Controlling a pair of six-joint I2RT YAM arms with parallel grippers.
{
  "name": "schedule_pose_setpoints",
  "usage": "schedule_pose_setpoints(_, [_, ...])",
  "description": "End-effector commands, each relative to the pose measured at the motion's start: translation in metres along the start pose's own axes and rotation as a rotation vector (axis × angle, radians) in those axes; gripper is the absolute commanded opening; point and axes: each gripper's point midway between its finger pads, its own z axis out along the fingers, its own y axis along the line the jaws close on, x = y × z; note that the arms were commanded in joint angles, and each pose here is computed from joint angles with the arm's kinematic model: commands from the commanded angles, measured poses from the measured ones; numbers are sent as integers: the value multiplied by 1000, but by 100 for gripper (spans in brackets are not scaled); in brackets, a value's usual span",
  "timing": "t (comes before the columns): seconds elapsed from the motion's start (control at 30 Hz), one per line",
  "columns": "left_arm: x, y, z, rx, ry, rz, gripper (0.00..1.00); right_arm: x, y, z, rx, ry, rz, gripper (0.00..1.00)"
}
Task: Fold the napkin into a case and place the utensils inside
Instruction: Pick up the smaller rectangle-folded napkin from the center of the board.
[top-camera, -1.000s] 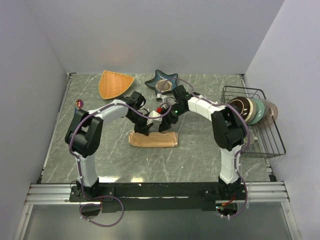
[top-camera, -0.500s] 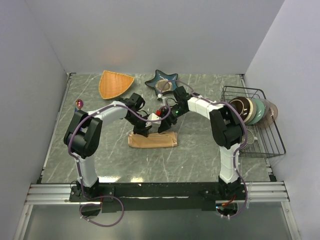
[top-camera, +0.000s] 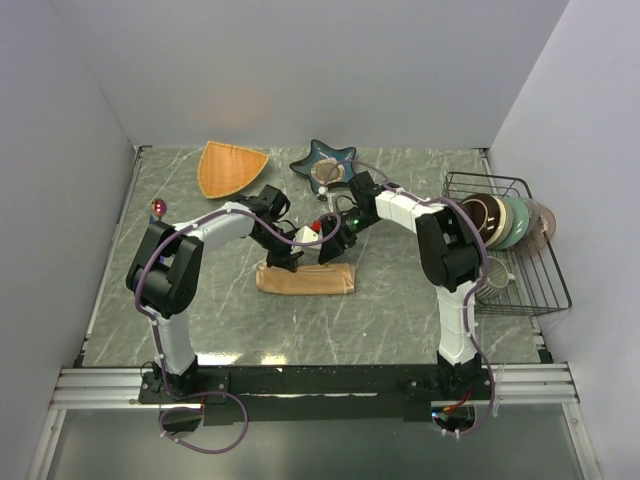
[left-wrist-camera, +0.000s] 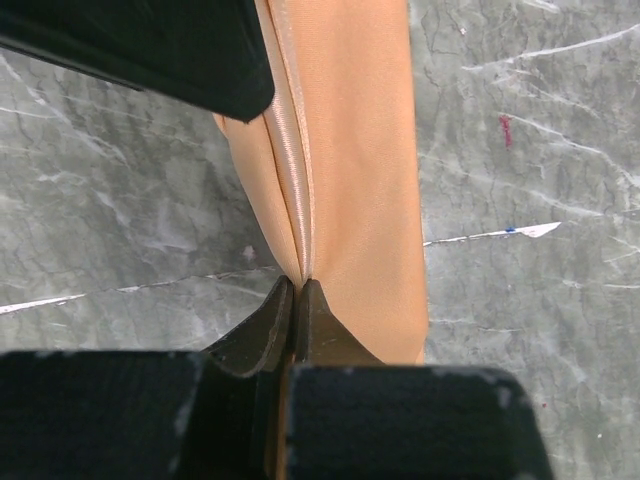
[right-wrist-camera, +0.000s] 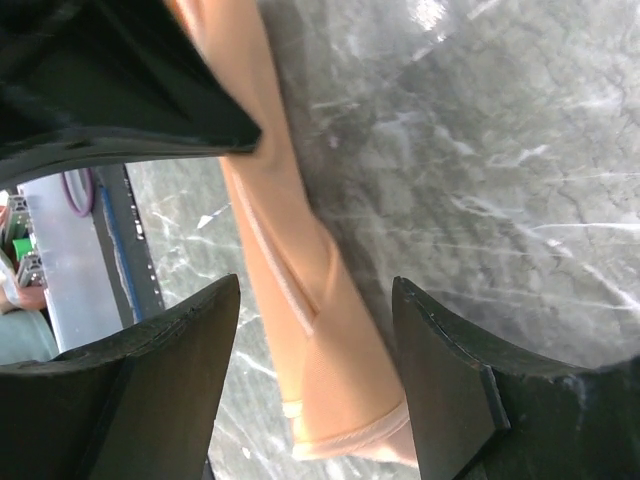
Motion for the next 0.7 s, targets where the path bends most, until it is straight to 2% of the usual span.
schedule_pose_setpoints(0.0, [-31, 9, -15, -51, -79, 125, 1, 2, -6, 7, -7, 35, 8, 70])
schedule_pose_setpoints(0.37, [-33, 11, -16, -60, -85, 125, 1, 1, 8, 6, -77, 40, 8, 66])
schedule_pose_setpoints(0.53, [-33, 14, -14, -59, -86, 118, 1, 0, 16, 6, -106, 41, 0, 73])
schedule_pose_setpoints(0.67, [-36, 17, -14, -57, -93, 106, 1, 6, 14, 12, -92, 58, 0, 72])
